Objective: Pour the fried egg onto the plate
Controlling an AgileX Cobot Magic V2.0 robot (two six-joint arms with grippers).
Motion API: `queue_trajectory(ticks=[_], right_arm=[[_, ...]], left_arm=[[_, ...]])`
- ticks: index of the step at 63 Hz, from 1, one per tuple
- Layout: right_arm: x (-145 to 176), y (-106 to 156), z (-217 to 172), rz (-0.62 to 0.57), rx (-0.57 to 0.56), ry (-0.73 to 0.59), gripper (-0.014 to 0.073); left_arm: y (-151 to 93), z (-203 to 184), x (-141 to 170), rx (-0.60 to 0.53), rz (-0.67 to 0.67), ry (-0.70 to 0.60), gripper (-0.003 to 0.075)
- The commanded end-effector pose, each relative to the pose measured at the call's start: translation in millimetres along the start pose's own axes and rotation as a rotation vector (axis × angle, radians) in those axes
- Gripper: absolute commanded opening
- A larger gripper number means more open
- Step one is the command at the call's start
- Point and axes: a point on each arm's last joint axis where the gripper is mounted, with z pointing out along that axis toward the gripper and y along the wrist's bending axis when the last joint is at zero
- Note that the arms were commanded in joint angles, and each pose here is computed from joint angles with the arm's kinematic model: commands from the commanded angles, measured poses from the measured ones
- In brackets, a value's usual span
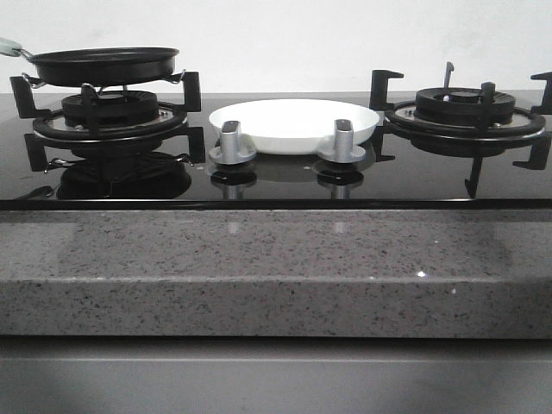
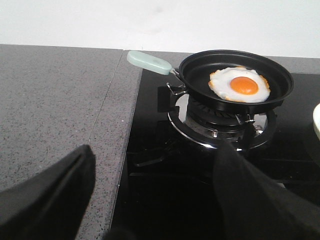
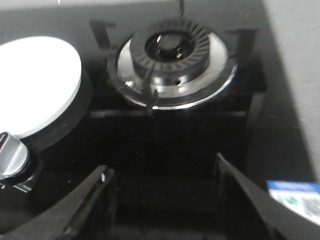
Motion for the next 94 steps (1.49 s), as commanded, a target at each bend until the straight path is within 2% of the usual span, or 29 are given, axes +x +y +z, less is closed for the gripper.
queue_trajectory(ticks=[1,20,34,40,51,88,94], right_arm=[[-31,11,17,-0.023,-0.037,-0.023,0.0459],[-86,64,102,-0.156,-0.162,0.229,0.0459],[-107,81,156,-0.210,-0.197,0.396,0.0454],[-114,84,171,-0.223,-0.209,0.426,0.0401],[-118,88,192,-0.239,-0.218,0.487,0.0281],[-103,91,236,-0.258,-0.261,0.558,0.0279],[-102,91,236,-0.256,-0.264,0.562,0.0227]], left_arm=[[0,-3,-20,-0.001,-0.007,-0.119,0.0437],[0,-3,-20,-0.001,-0.007,-0.117,0.0439],[0,-3,-20,-0.001,-0.007,-0.117,0.0439],[0,-3,-20,-0.001,-0.007,-0.119,0.0439],[0,-3,-20,-0.001,-0.007,-0.123,0.0441],[0,-3,-20,-0.001,-0.007,-0.123,0.0441],[0,-3,-20,-0.001,-0.007,-0.123,0.0441]])
